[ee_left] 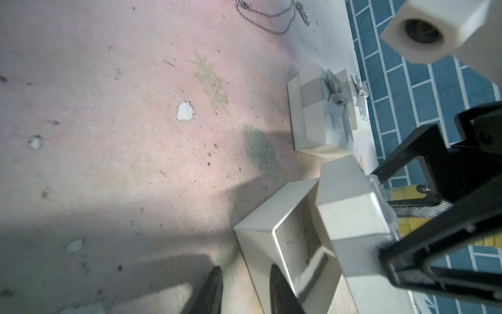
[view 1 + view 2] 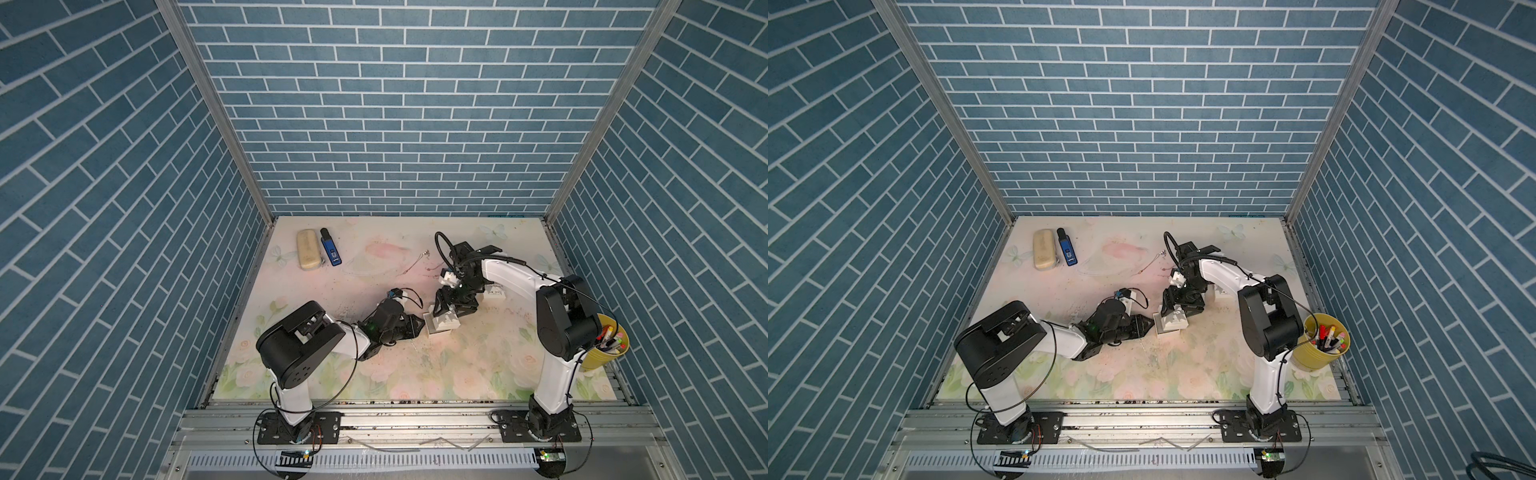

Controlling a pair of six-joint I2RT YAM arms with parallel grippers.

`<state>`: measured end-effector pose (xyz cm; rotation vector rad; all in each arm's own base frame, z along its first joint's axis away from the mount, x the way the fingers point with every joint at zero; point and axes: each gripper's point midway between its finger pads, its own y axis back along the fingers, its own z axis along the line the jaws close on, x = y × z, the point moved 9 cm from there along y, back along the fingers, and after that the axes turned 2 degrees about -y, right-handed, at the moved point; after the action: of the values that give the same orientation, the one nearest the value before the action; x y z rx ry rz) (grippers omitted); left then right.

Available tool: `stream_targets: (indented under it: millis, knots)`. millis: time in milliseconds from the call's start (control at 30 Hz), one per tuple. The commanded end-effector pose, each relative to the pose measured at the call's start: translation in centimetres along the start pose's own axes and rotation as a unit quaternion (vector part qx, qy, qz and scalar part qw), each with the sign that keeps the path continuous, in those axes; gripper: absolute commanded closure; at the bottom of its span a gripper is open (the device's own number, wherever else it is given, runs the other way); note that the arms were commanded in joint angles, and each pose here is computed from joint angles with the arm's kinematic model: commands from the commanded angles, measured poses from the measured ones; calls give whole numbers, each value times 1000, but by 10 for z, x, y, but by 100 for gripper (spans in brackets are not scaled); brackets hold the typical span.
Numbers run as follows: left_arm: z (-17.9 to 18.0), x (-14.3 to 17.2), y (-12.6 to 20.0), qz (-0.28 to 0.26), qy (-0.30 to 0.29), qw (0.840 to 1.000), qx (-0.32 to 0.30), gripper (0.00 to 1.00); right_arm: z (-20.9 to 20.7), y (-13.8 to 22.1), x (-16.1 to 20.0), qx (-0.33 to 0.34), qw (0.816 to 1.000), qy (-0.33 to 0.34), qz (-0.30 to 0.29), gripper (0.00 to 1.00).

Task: Take the necklace out of the lift-off lid jewelry box
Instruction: Close the lid on the jewelry box.

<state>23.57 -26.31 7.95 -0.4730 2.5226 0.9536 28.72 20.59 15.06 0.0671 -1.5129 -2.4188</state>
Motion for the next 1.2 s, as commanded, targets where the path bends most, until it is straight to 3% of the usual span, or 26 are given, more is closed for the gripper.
stream_targets:
  millis: [0,433,967,1167]
  knots:
    - [-1,2,-5,8,-5,1000,2,69,-3,-11,3,-9,1000,2,27,36]
    - [-4,6,-1,8,-6,1000,0,70,0,7,10,5,1000,-5,-6,36]
    - [-11,8,-1,6,-12,1000,-2,70,0,-8,16,-7,1000,-25,-1,36]
    - [-9,8,4,-3,-10,1000,-8,70,0,7,20,9,999,-27,-41,36]
